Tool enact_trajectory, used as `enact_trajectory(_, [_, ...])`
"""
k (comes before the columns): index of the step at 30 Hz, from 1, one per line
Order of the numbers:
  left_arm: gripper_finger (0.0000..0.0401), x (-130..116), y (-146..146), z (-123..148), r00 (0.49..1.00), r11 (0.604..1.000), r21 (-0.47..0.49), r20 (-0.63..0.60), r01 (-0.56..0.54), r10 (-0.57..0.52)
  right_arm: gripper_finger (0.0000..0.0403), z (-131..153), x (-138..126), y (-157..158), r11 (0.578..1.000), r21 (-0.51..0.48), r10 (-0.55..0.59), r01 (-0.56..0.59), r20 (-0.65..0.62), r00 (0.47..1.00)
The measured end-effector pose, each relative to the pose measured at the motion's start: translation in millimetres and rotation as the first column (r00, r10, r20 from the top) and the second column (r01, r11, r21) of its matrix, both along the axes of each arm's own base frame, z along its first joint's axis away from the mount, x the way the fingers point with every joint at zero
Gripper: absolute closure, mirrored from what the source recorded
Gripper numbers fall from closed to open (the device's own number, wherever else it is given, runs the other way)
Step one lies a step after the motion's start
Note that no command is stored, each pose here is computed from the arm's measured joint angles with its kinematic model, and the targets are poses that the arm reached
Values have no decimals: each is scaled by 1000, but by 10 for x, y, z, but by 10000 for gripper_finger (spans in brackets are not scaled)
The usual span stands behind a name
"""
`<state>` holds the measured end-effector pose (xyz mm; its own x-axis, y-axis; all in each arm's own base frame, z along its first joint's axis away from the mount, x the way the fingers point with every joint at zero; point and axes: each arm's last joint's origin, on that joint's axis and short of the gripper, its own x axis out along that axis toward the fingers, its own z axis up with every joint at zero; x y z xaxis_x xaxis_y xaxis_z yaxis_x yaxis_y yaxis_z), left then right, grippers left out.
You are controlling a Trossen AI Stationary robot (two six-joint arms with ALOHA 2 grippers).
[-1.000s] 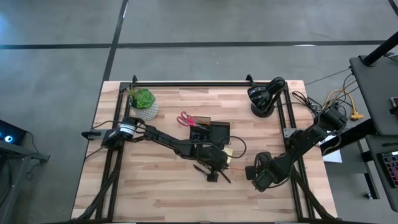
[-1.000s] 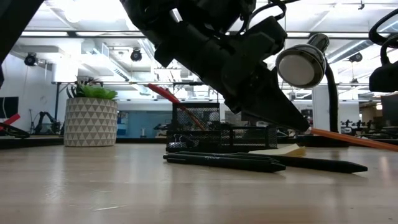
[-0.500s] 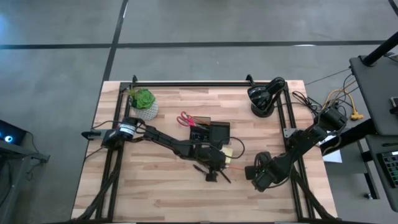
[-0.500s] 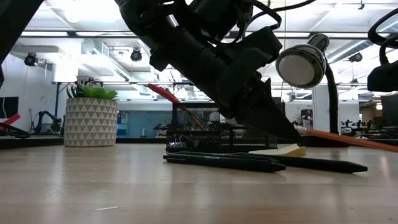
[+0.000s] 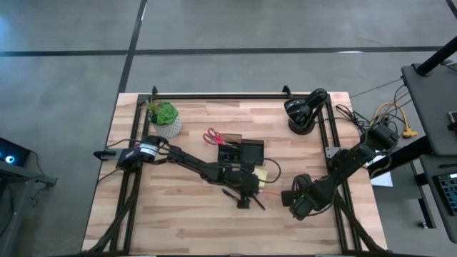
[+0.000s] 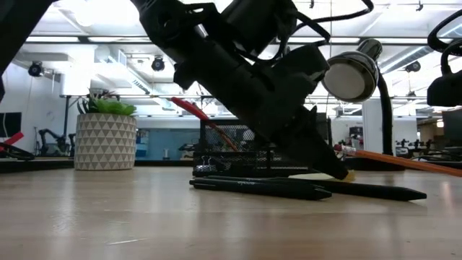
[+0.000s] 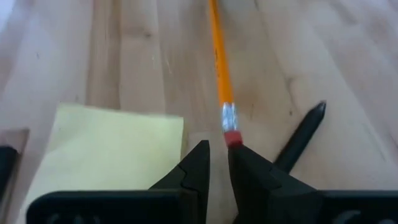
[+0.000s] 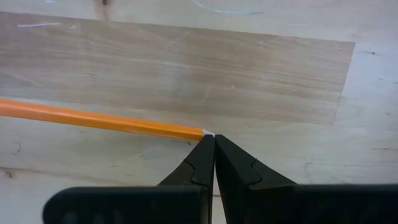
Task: Pick and place office supplies into organizer
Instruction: Put the yellow pencil into the black desk organizer
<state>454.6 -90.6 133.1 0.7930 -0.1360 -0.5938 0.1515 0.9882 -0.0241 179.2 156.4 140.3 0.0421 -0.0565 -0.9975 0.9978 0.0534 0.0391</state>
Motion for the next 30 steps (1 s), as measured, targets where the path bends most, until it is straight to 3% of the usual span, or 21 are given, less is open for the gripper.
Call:
enact_trajectory(10, [357,84,-22,203,998,1000,-11,63,1,-1,394,0,1,0,1000,-2,1,-1,3,1000])
enact_trajectory(17, [357,47,-16,161,1000,1000,8,-16,11,-10,394,0,4,-1,1000,-7,5,-5,10,1000])
enact_trajectory(24, [359,54,-16,170,1000,1000,6,-5,10,-10,394,0,4,-1,1000,-7,5,-5,9,1000])
enact_trajectory(30, [389,54,-12,167,1000,1000,20,-4,18,-18,394,0,5,0,1000,-6,5,-5,10,1000])
